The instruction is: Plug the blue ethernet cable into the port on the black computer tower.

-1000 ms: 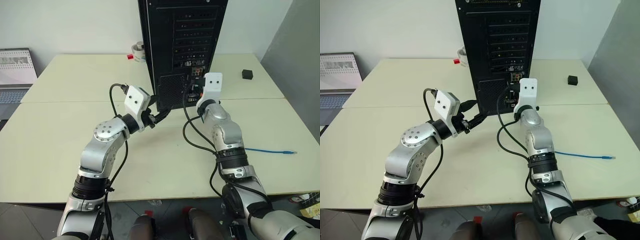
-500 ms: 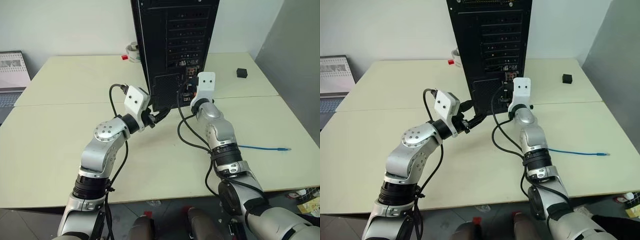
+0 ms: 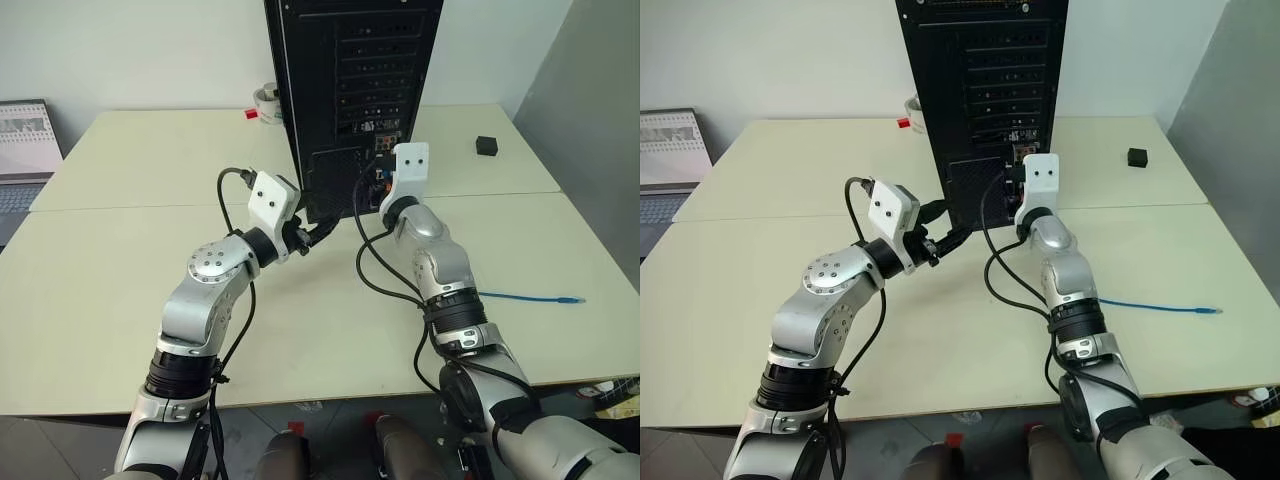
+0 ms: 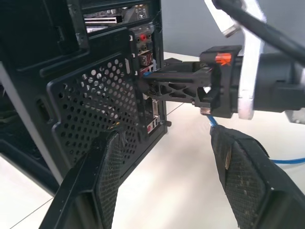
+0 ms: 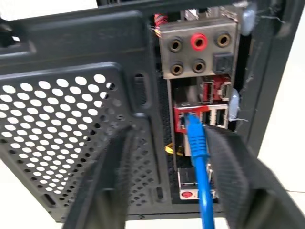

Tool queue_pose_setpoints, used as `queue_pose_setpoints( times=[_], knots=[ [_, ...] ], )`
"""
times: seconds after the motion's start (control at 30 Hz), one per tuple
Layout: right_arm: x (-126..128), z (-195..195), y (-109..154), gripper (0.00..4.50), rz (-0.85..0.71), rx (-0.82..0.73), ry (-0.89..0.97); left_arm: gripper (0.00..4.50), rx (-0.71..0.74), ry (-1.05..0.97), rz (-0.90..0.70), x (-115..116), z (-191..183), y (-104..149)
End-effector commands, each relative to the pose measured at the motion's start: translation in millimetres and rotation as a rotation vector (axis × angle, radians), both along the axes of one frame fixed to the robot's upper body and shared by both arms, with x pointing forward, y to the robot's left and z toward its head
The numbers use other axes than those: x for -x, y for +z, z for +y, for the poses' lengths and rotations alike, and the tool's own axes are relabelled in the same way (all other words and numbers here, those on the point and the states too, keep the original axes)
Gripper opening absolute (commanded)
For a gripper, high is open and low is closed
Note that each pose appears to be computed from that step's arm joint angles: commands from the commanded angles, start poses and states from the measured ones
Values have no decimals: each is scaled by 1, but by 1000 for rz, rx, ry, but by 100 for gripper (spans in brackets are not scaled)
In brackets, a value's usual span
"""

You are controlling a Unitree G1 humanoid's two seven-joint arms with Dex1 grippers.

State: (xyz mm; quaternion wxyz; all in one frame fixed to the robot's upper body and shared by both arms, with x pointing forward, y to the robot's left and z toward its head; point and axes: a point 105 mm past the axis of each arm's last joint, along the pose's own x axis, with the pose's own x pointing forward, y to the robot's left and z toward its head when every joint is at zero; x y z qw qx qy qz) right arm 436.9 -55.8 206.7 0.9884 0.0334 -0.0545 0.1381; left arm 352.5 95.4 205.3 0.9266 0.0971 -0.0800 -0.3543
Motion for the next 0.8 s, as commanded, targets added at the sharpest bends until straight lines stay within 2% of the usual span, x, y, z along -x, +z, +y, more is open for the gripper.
queue_pose_setpoints(
  times=[0.03, 0.17, 0.2, 0.3, 0.5, 0.8],
  knots=[
    [13, -8, 22, 361, -72, -13, 26, 305, -23, 41, -42, -1, 7, 8],
    [33, -25, 30, 444, -106, 91, 105, 305, -81, 69, -31, -6, 13, 5],
    [38, -32, 33, 448, -121, 125, 120, 305, -85, 70, -33, -6, 14, 6],
    [49, -47, 38, 448, -122, 198, 189, 305, -101, 68, -26, -7, 15, 7],
    [61, -76, 31, 448, -45, 296, 308, 305, -90, 18, -45, -12, 15, 19],
    [71, -104, 34, 448, -27, 360, 402, 305, -123, -128, -25, -1, 13, 19]
  ],
)
